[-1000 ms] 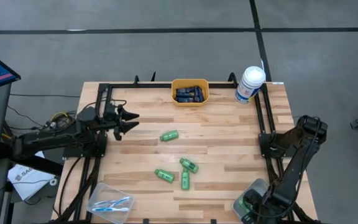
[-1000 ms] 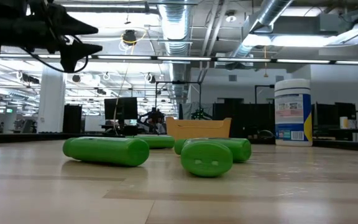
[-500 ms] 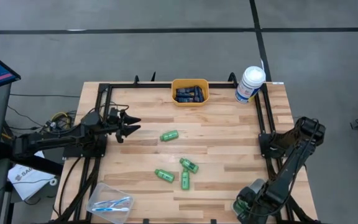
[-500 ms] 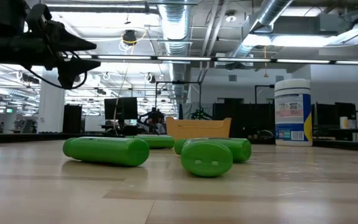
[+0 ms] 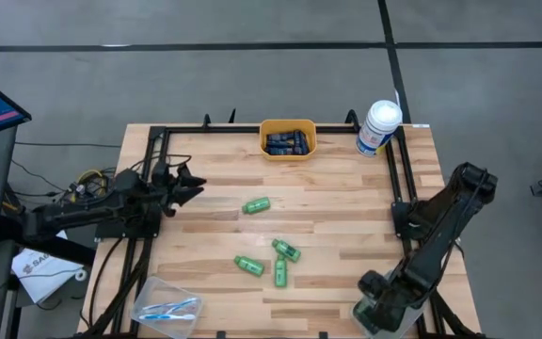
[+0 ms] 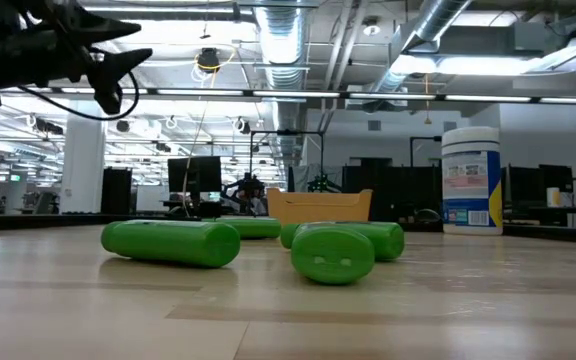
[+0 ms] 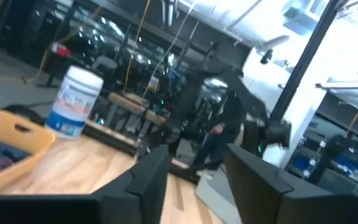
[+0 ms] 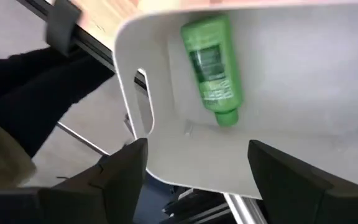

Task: Pick & Place Travel size toiletries
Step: Put the shampoo into the white bin

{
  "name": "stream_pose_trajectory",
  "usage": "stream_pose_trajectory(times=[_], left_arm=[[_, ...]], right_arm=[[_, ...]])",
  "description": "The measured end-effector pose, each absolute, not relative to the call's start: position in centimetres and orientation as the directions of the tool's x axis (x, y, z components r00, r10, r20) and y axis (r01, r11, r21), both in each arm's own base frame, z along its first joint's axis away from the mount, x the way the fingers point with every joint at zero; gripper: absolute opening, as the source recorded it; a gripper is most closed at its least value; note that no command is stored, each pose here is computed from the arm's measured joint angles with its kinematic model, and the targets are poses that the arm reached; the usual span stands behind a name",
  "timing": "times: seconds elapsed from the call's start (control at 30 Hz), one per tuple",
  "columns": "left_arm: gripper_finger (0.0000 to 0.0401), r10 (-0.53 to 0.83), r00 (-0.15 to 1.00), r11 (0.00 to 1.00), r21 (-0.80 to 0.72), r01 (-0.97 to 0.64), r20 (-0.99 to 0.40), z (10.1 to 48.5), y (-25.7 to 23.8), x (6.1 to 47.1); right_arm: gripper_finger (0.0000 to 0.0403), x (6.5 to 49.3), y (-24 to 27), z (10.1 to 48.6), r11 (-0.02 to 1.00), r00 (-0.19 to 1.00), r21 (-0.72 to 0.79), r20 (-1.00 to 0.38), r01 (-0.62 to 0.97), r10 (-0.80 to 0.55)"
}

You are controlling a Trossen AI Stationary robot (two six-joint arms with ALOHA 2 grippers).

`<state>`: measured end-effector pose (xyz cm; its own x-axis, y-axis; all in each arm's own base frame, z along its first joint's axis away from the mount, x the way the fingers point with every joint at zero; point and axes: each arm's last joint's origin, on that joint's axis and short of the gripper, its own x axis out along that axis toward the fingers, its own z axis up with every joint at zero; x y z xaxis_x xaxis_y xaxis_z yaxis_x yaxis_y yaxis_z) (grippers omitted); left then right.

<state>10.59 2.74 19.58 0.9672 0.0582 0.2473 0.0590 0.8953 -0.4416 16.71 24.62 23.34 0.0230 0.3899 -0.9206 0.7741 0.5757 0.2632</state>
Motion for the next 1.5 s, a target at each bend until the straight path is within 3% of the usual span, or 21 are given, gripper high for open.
stream_pose_trajectory(times=[0.27, 0.5, 0.67, 0.9, 1.17, 1.5], left_arm=[[0.0079, 0.053, 0.997, 0.87, -0.493, -0.015, 0.062, 17.7, 2.7, 10.6], [0.0007, 0.046, 0.987, 0.887, -0.461, 0.032, 0.156, 18.6, 2.5, 10.2], [0.0001, 0.045, 0.986, 0.888, -0.459, 0.033, 0.159, 18.6, 2.4, 9.6], [0.0, 0.08, 0.996, 0.9, -0.432, -0.05, 0.05, 17.4, 2.3, 9.3], [0.0, 0.118, 0.993, 0.918, -0.384, -0.098, 0.03, 17.1, 2.0, 9.5], [0.0001, 0.17, 0.985, 0.915, -0.368, -0.165, -0.021, 16.4, 1.5, 9.9]], right_arm=[[0.0269, 18.0, 20.0, 25.7, 0.62, 0.134, 0.29, -0.949, 0.729, 0.285], [0.0269, 23.2, 15.1, 24.7, 0.726, 0.196, 0.291, -0.957, 0.623, 0.216], [0.0269, 26.5, 11.2, 23.3, 0.796, 0.223, 0.249, -0.964, 0.552, 0.146], [0.0269, 30.8, 5.9, 22.6, 0.866, 0.334, 0.22, -0.94, 0.449, 0.066], [0.0269, 37.6, 1.9, 23.7, 0.982, 0.435, 0.1, -0.9, 0.16, 0.02], [0.0269, 47.0, 0.2, 24.0, 0.989, 0.535, -0.076, -0.845, -0.124, 0.002]])
